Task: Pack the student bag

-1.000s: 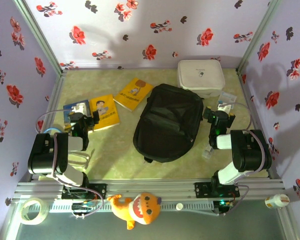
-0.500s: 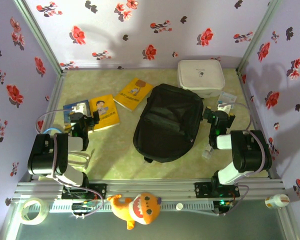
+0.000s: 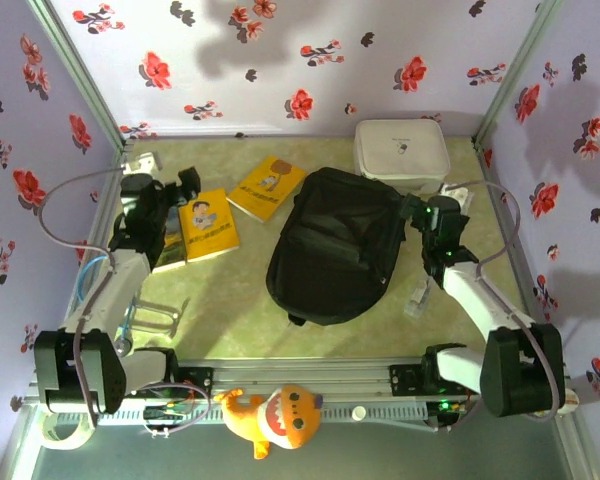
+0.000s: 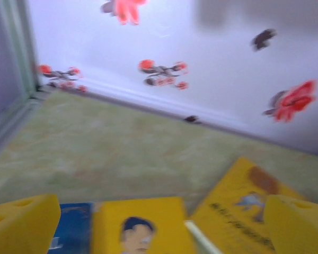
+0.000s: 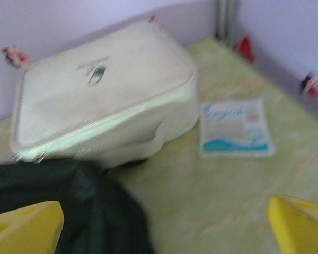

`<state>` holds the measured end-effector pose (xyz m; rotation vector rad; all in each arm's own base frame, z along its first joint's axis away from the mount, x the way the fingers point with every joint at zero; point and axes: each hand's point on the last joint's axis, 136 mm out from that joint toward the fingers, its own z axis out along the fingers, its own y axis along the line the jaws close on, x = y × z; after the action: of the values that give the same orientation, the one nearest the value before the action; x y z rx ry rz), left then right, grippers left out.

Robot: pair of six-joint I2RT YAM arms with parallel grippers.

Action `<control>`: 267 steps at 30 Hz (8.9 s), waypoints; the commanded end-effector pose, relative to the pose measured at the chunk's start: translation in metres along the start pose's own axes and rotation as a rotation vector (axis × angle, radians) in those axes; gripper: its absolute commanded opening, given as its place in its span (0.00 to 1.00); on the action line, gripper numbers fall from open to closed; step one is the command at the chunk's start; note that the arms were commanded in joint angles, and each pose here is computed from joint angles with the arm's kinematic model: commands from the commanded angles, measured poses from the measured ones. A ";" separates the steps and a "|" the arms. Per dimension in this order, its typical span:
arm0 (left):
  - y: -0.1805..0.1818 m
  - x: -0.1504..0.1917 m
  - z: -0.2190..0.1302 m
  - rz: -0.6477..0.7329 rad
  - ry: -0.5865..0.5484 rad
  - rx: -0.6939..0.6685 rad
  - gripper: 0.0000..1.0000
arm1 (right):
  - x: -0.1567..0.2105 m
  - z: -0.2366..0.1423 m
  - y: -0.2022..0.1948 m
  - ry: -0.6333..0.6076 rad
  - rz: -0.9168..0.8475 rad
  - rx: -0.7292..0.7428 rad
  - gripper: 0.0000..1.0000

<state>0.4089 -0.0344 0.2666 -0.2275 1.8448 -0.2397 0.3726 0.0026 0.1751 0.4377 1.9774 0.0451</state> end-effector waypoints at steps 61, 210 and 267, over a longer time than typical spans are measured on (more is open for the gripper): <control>-0.125 0.186 0.017 0.015 0.737 0.157 1.00 | 0.119 0.008 0.176 0.608 0.253 -0.480 0.87; -0.197 0.264 -0.093 0.116 1.107 0.281 0.00 | 0.169 0.012 0.174 0.720 0.242 -0.321 0.12; -0.174 0.254 -0.100 0.324 0.964 0.300 0.00 | 0.208 -0.038 0.210 0.863 0.561 -0.400 0.33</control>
<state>0.2475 -0.2721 0.1002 0.4557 2.7300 -0.4860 0.3126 0.2691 0.0580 0.8146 2.5060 1.1545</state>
